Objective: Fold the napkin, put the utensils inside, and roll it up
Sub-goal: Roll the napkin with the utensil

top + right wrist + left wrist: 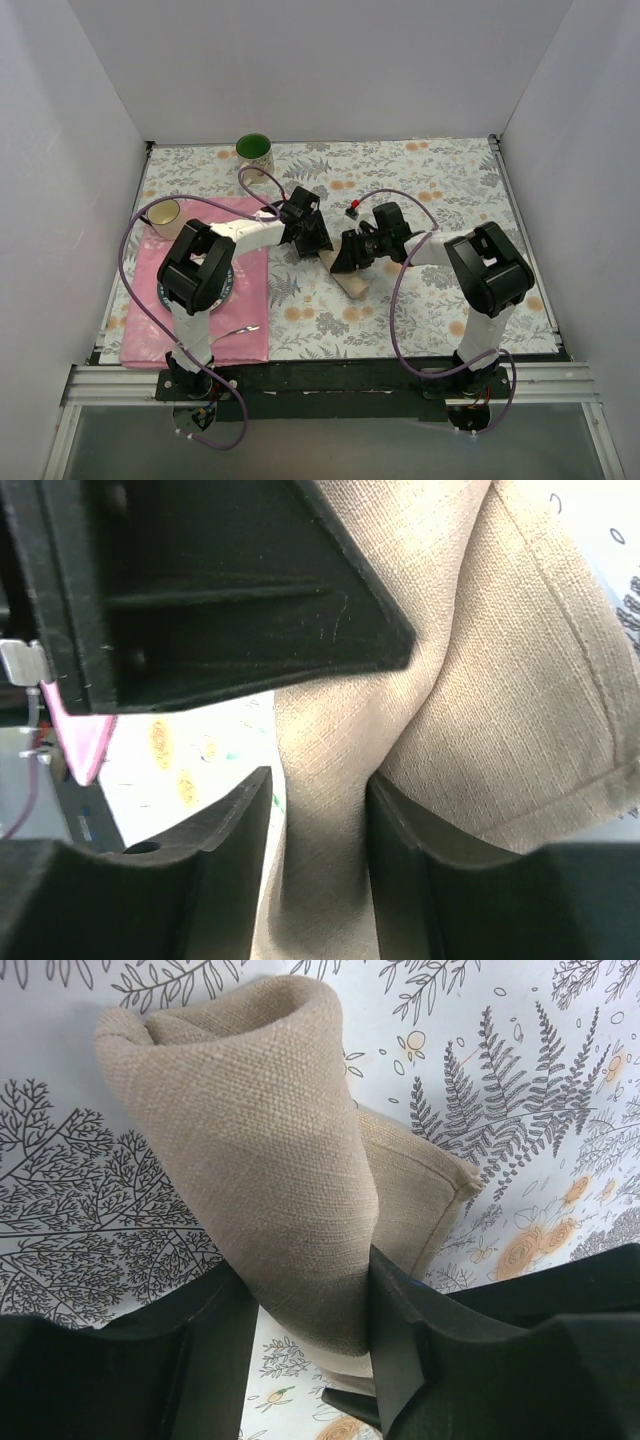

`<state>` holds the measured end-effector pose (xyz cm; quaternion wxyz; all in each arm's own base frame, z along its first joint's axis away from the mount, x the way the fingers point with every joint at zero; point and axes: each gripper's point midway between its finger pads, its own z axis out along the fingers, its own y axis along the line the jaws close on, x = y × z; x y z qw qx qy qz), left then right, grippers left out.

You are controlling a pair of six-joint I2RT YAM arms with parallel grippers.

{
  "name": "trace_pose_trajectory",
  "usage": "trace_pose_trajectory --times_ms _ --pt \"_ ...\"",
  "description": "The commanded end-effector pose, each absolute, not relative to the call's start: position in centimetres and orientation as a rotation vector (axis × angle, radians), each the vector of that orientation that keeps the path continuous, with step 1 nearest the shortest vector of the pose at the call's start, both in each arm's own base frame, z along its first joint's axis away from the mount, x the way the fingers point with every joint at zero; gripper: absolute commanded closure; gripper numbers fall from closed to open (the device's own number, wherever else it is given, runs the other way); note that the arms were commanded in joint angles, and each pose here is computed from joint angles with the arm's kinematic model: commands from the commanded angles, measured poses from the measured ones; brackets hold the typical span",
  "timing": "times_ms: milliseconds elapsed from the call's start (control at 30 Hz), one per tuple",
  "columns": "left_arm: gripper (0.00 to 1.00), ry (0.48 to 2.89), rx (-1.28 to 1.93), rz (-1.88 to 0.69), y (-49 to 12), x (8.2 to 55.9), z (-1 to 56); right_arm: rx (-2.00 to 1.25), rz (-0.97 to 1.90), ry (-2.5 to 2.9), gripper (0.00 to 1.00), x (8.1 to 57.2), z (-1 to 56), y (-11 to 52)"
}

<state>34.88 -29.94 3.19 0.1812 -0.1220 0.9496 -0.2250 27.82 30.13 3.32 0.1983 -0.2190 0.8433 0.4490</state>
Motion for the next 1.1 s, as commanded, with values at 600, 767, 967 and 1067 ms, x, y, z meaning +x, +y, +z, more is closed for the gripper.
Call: trace_pose_trajectory --times_ms 600,767,967,1067 --pt "0.58 2.805 -0.354 -0.628 -28.5 31.9 -0.1 -1.036 0.075 2.267 0.20 28.0 5.0 28.5" --pt "0.58 2.815 -0.358 -0.645 -28.6 31.6 -0.1 -1.058 -0.067 2.250 0.23 28.9 4.0 29.1" --pt "0.56 2.812 -0.367 -0.666 -28.7 31.8 0.2 -1.046 -0.138 2.274 0.34 29.1 2.3 28.6" --pt "0.47 2.806 -0.349 -0.667 -28.8 31.9 0.4 -1.030 -0.110 2.283 0.47 28.9 2.1 28.7"
